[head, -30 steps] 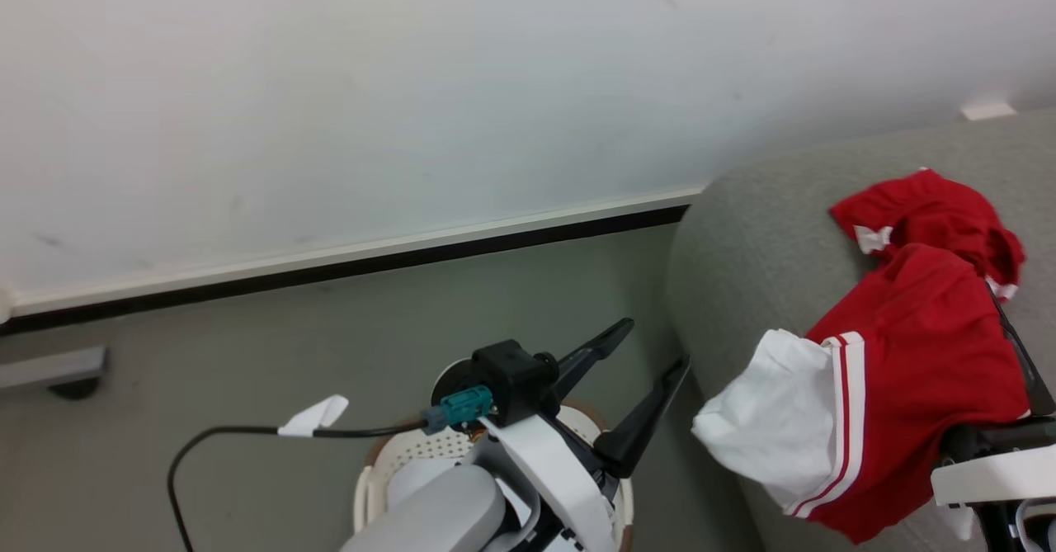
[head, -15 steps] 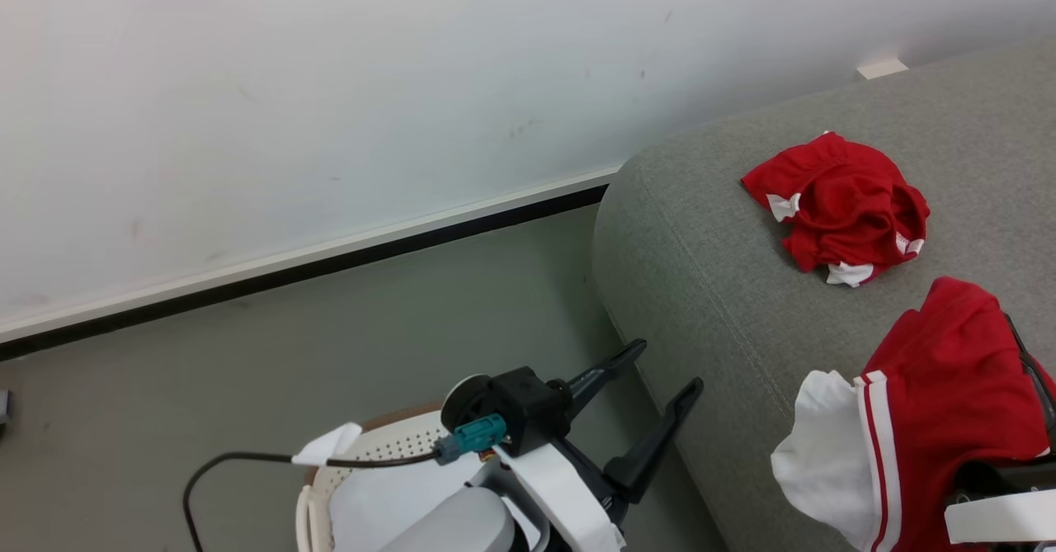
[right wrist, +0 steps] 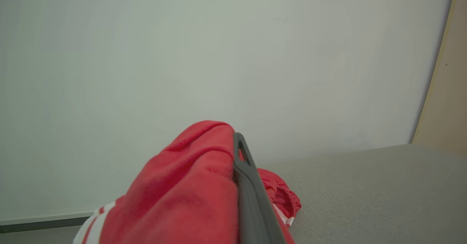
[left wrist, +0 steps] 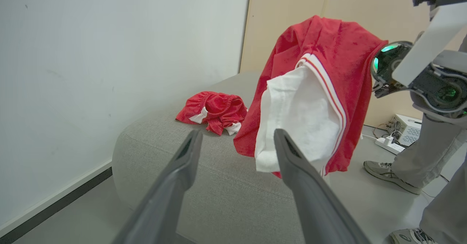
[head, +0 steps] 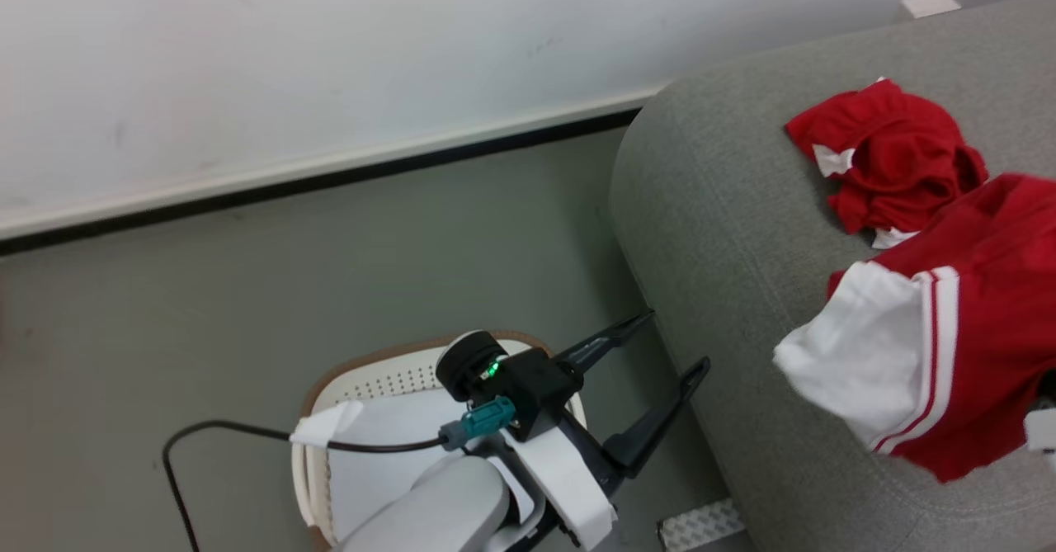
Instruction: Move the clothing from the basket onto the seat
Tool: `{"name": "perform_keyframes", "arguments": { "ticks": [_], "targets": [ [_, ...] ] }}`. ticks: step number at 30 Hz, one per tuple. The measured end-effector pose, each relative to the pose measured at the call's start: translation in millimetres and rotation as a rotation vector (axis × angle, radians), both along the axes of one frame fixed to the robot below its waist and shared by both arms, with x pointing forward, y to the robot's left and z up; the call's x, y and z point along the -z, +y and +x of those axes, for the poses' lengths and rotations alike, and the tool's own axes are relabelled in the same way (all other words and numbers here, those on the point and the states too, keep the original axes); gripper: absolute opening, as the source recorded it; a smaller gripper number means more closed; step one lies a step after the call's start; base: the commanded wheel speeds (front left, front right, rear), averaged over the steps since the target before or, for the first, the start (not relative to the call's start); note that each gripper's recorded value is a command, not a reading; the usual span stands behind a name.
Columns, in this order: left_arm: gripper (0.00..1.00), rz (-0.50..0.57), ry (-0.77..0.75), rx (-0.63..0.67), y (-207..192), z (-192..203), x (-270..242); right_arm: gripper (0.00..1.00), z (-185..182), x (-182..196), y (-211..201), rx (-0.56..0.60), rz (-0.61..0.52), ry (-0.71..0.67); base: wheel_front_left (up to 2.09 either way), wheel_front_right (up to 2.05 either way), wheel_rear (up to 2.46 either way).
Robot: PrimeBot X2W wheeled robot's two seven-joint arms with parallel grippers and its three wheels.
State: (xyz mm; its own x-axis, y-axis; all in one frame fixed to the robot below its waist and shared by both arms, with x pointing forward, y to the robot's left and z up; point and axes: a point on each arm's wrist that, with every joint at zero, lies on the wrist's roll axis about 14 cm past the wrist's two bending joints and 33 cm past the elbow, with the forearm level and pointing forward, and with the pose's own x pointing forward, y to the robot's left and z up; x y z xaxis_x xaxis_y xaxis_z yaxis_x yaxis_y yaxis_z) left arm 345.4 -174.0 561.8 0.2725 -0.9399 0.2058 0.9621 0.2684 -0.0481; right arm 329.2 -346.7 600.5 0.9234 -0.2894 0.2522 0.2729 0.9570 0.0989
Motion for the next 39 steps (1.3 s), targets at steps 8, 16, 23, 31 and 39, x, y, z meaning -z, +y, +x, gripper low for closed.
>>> {"name": "perform_keyframes", "arguments": {
  "ticks": [8, 16, 23, 31, 39],
  "targets": [
    [1.00, 0.041, 0.061, -0.032, 21.3, 45.8, 48.5, 0.00, 50.5, -14.9, -43.9, 0.093, -0.106, 0.035, 0.00, 0.00, 0.00],
    [1.00, 0.076, 0.146, -0.090, 49.9, 85.3, 103.0, 0.00, 102.9, -0.5, -112.7, 0.243, -0.170, 0.158, 0.00, 0.00, 0.00],
    [1.00, 0.100, 0.203, -0.155, 76.3, 103.6, 134.7, 0.00, 131.6, 48.8, -161.5, 0.382, -0.186, 0.344, 0.00, 0.00, 0.00],
    [1.00, 0.126, 0.234, -0.205, 94.3, 110.5, 150.3, 0.89, 127.4, 182.1, -148.0, 0.348, -0.074, 0.912, 0.00, 0.00, 0.00],
    [1.00, 0.102, 0.210, -0.218, 89.4, 102.3, 122.9, 1.00, 111.8, 186.1, -124.3, 0.304, -0.040, 1.055, 0.00, 0.00, 0.00]
  ]
}}
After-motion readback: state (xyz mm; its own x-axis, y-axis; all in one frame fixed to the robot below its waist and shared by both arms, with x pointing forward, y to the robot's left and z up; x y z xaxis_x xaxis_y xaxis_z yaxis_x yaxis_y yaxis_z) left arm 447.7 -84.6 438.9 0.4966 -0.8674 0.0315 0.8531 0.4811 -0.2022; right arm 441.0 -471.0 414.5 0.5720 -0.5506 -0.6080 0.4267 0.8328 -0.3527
